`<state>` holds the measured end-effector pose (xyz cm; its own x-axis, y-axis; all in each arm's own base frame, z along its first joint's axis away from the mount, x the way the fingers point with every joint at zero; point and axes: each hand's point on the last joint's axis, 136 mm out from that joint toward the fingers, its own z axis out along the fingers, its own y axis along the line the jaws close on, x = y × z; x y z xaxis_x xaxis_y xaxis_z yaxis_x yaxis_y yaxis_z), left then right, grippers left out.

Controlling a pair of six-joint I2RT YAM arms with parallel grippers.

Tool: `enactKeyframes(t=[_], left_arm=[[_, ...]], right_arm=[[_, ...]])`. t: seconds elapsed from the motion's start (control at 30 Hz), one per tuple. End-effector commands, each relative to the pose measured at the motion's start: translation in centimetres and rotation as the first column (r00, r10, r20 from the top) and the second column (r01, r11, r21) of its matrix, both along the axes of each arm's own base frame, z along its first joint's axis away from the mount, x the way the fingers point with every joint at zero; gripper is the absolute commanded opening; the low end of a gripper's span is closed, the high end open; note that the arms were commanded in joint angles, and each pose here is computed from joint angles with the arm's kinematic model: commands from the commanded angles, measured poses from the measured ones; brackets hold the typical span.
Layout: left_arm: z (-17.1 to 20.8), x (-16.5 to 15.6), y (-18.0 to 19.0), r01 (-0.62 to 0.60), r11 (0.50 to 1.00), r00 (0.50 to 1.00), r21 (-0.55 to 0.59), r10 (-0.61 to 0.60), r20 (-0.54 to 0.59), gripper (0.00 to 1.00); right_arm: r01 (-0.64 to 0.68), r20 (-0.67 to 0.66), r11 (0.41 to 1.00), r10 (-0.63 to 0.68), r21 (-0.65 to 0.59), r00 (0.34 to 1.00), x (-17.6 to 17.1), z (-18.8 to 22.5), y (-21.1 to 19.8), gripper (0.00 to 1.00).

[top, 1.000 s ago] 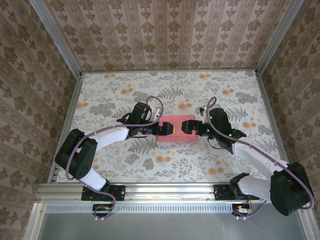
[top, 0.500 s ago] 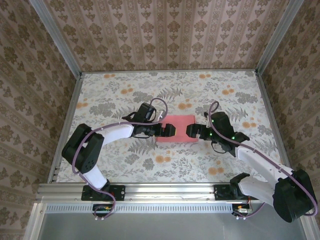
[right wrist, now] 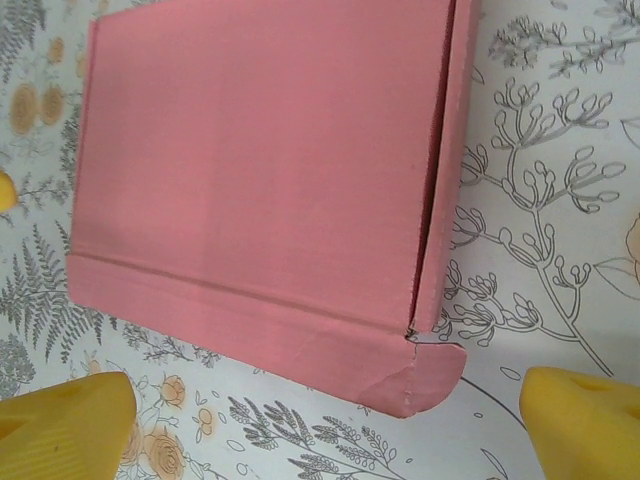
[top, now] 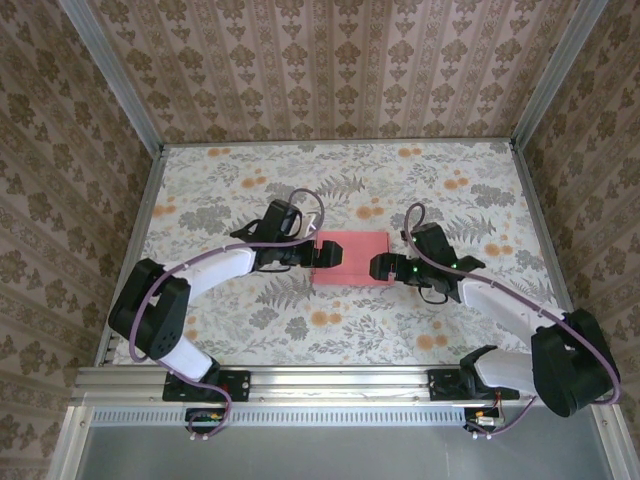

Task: Fold the paper box

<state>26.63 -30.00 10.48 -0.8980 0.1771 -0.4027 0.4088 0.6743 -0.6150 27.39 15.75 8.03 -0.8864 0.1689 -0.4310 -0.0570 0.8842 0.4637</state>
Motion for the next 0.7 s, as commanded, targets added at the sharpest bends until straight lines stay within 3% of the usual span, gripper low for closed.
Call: enactKeyframes(t=[0.0, 0.67], left_arm=[[-1.2, -0.3, 1.2, 0.009, 0.998, 1.0, 0.066, -0.007, -0.027, 1.0], [-3.2, -0.9, 0.0, 0.032, 0.999, 0.993, 0.031, -0.028, -0.112, 1.0]], right_arm=[[0.007, -0.005, 0.999, -0.007, 0.035, 1.0, 0.7, 0.4, 0.6, 1.0], [-0.027, -0.024, 0.996, 0.029, 0.086, 0.999, 2.1, -0.6, 2.7, 1.0]])
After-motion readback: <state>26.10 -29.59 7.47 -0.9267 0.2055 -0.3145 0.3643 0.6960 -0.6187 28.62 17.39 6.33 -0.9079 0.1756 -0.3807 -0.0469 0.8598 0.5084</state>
